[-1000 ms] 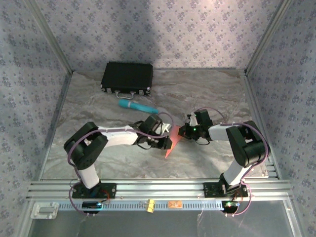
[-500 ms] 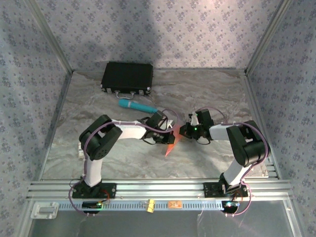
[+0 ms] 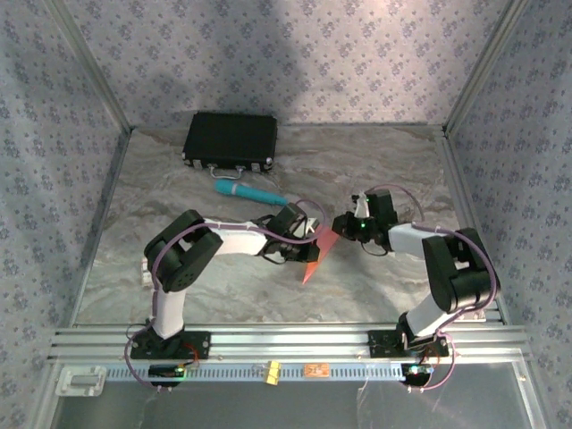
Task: Fold a paper plane with a square sheet of paper (pick it up from the middle)
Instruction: Fold the wing for the fifth time at the center of the table.
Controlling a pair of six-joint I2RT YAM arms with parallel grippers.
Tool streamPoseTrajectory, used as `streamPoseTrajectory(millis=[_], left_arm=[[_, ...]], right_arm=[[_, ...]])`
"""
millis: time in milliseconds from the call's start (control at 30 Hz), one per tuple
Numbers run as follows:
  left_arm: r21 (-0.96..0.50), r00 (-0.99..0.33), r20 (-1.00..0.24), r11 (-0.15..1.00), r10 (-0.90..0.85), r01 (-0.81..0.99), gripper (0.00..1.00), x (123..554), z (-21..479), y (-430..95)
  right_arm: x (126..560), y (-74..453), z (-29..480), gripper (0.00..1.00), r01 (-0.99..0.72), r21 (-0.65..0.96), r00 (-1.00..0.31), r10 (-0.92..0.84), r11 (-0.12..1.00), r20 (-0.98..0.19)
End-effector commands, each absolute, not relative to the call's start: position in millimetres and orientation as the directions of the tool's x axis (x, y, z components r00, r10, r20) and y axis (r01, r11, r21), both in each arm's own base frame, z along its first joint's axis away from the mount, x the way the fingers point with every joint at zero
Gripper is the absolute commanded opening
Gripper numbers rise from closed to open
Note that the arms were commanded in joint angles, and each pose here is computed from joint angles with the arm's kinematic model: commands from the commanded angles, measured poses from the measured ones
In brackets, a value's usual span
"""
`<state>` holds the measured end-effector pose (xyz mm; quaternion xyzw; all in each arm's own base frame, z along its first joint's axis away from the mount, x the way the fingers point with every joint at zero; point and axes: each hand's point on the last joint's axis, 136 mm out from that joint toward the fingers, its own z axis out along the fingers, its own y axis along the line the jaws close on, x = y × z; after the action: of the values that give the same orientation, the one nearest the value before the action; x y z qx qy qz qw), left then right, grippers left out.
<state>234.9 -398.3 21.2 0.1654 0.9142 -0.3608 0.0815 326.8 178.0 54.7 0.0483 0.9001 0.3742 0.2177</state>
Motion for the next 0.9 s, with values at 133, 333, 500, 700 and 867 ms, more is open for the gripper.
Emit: streamPoseTrajectory(millis=[133, 333, 500, 700, 867], left_arm=[[-0.546, -0.953, -0.166, 0.782, 0.253, 0.302, 0.00, 215.9, -16.5, -371.2], [-0.548, -0.957, -0.162, 0.785, 0.241, 0.290, 0.00, 214.7, -17.3, -369.2], [-0.523, -0.965, -0.155, 0.811, 0.212, 0.262, 0.00, 217.5, -22.4, -364.1], [-0.525, -0.967, -0.160, 0.813, 0.197, 0.253, 0.00, 218.9, -21.6, -363.8], [-0.528, -0.970, -0.197, 0.819, 0.139, 0.225, 0.04, 225.8, -13.4, -362.2]], right_arm=[[311.6, 179.7, 27.9, 0.09, -0.053, 0.675, -0.925, 0.219, 0.736, -0.312], [336.3, 155.2, 18.2, 0.08, 0.011, 0.681, -0.915, 0.282, 0.732, -0.288], [352.8, 140.6, 19.6, 0.08, 0.039, 0.701, -0.897, 0.334, 0.712, -0.290], [360.1, 131.9, 39.5, 0.09, 0.028, 0.702, -0.872, 0.361, 0.712, -0.331], [344.0, 138.4, 57.1, 0.09, 0.021, 0.724, -0.868, 0.372, 0.690, -0.329]])
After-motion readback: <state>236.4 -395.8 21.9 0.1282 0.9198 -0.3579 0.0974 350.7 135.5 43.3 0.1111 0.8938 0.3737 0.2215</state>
